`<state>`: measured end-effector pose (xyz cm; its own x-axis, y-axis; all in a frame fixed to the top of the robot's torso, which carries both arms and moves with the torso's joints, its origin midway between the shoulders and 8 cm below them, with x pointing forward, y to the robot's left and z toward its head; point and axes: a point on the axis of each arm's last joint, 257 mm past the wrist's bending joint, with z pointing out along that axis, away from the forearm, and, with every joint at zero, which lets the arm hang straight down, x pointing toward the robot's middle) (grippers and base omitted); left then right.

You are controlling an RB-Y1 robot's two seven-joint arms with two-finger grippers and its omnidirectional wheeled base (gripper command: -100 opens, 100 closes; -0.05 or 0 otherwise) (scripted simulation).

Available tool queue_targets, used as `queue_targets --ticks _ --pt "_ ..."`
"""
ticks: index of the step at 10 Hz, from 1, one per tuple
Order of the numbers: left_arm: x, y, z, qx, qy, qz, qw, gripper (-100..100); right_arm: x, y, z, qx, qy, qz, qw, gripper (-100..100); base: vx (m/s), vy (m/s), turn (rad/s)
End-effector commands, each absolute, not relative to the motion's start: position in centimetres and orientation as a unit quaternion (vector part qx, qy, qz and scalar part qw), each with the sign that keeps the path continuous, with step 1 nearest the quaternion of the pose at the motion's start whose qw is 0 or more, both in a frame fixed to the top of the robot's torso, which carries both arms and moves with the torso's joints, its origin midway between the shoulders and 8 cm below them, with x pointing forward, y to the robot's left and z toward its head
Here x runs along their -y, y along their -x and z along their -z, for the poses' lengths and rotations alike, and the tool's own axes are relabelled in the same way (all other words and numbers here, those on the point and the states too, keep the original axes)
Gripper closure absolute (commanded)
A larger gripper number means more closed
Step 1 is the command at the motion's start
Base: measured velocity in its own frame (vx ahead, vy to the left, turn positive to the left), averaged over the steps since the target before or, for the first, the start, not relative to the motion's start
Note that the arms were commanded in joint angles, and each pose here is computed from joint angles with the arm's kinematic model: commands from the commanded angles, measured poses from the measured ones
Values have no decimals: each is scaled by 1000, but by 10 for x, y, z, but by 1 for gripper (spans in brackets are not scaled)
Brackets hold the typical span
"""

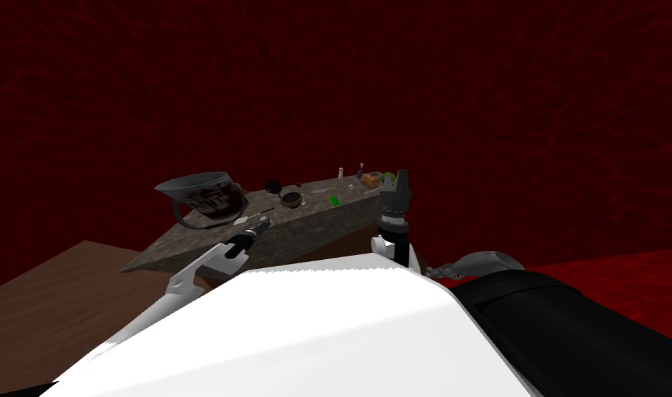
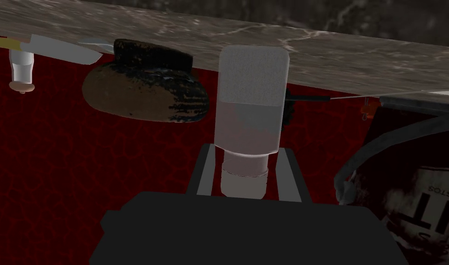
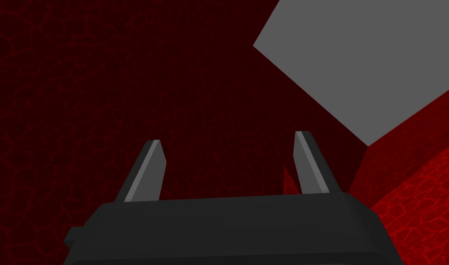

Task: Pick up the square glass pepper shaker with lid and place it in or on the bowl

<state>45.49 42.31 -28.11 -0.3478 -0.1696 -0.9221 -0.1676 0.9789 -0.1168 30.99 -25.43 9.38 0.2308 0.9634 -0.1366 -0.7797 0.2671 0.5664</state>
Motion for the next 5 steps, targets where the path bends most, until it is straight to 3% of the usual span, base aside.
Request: queue_targets --ticks 1,5 --pt "-427 -453 278 -825 98 -10 556 100 254 -310 -94 -236 -194 -573 760 0 12 -110 61" --pt "-435 -448 271 -833 96 -28 544 100 254 -310 -94 -236 -194 -573 760 0 31 -106 24"
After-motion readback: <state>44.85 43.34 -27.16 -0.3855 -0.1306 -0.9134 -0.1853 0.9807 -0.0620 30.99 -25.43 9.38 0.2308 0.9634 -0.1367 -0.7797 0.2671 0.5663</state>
